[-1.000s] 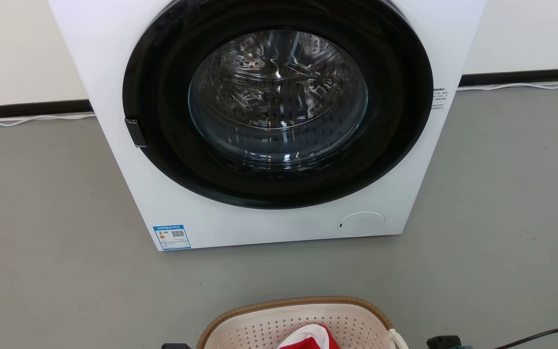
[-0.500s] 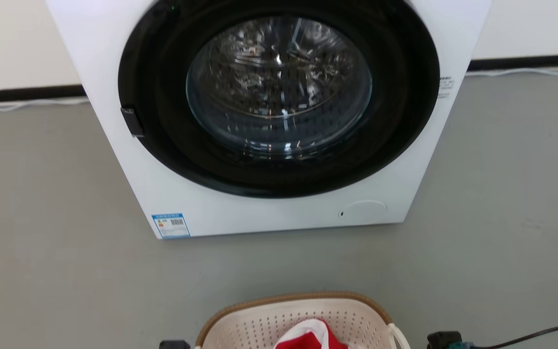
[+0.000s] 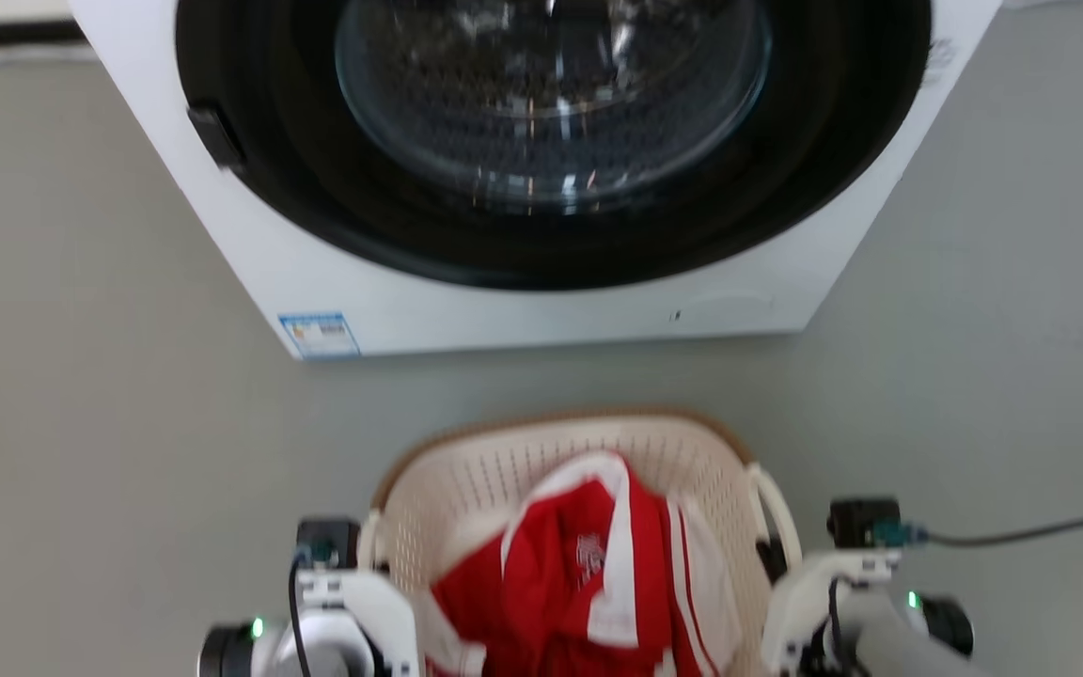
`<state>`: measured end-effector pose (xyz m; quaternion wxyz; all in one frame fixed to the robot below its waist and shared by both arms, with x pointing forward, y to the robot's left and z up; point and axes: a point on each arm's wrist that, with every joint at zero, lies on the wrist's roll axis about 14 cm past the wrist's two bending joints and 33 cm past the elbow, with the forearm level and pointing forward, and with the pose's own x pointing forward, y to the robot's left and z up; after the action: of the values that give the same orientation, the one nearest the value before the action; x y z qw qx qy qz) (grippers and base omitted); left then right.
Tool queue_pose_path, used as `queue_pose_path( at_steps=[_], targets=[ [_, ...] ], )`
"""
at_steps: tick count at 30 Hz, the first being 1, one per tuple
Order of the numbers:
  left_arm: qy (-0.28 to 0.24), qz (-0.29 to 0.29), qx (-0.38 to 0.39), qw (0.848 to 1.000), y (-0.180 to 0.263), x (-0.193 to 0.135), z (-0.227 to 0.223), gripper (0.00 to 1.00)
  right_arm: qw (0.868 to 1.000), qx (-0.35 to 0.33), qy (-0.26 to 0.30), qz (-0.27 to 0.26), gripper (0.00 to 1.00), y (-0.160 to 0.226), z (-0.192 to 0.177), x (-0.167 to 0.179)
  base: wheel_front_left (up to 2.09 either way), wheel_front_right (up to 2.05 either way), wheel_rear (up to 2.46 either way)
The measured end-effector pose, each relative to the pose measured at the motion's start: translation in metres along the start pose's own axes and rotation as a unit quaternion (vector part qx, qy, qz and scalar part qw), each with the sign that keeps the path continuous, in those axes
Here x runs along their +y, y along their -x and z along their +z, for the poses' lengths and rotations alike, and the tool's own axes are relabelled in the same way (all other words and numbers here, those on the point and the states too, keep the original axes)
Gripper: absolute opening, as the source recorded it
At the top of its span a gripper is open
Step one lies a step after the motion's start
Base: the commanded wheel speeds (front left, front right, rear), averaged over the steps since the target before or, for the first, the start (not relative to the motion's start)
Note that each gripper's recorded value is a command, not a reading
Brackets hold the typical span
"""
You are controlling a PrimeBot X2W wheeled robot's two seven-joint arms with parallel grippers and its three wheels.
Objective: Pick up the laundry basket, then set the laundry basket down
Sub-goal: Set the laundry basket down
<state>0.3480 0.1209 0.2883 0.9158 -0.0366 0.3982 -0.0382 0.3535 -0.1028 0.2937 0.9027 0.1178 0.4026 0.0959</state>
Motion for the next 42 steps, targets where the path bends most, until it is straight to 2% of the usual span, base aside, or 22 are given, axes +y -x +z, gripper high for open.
queue_pose_path(
  at_steps=[14, 29, 42],
  targets=[
    [0.005, 0.01, -0.009, 1.0, -0.081, 0.013, 0.043, 0.0, 1.0, -0.012, 0.018, 0.003, 0.0, -0.089, 0.05, -0.013, 0.0, 0.0, 0.0],
    [-0.008, 0.017, 0.018, 1.0, -0.157, 0.027, 0.027, 0.0, 1.0, 0.024, 0.014, -0.007, 0.0, -0.171, 0.027, -0.037, 0.0, 0.0, 0.0],
    [-0.027, 0.019, -0.001, 0.999, -0.189, 0.033, 0.032, 0.0, 1.0, 0.018, 0.014, -0.011, 0.0, -0.2, 0.019, -0.048, 0.0, 0.0, 0.0]
  ],
)
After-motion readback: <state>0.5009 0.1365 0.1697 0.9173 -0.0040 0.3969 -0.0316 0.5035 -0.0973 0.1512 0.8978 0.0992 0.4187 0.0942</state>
